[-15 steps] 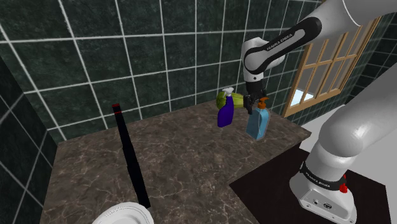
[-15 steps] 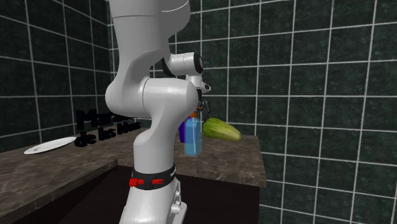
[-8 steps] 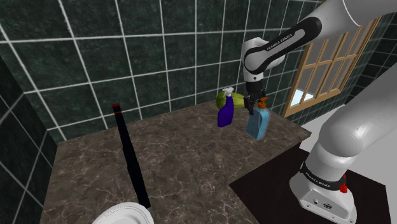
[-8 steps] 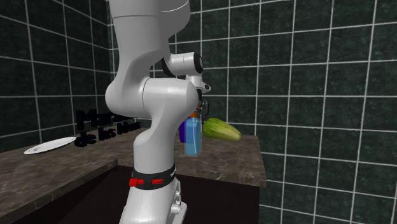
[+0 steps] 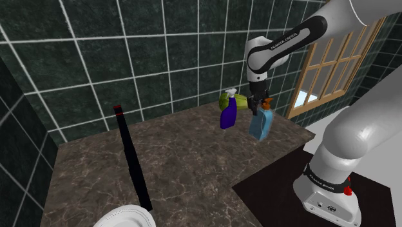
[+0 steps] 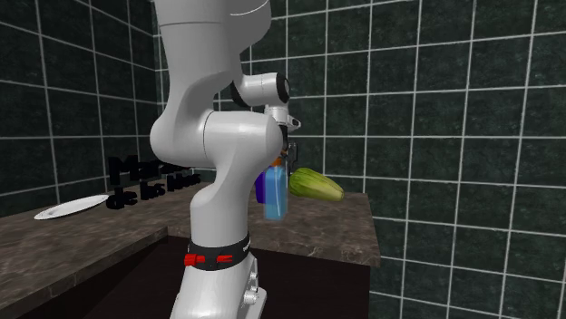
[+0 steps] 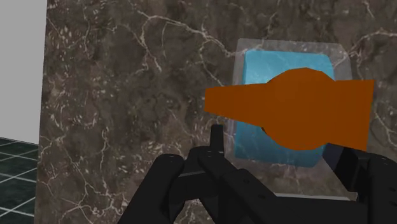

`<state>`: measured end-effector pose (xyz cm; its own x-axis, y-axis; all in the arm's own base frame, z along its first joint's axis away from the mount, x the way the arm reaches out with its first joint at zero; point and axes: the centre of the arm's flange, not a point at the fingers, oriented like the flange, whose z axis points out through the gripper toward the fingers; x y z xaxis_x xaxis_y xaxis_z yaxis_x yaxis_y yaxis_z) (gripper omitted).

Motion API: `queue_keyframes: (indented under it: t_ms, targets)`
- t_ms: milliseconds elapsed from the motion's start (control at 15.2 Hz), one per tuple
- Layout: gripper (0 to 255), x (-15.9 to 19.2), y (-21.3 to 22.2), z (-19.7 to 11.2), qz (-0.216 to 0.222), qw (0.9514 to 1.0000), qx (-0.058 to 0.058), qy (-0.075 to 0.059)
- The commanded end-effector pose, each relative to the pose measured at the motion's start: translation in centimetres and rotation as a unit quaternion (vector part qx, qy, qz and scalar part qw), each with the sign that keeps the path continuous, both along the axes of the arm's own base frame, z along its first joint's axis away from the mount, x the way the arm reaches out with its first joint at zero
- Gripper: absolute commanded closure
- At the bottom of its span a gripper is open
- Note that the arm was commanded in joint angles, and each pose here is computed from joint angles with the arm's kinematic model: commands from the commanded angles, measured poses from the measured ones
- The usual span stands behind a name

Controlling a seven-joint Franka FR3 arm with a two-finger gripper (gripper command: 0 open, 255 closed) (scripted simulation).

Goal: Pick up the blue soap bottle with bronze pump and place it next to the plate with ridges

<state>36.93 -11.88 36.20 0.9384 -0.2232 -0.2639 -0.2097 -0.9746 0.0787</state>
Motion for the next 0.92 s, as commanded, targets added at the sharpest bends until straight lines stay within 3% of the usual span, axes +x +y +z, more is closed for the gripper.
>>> queue_keyframes:
  t_ms: [0, 858]
  targets:
    - [255, 0.0, 0.0, 1.0, 0.000, 1.0000, 0.000, 0.000]
    - [255, 0.0, 0.0, 7.8, 0.000, 1.0000, 0.000, 0.000]
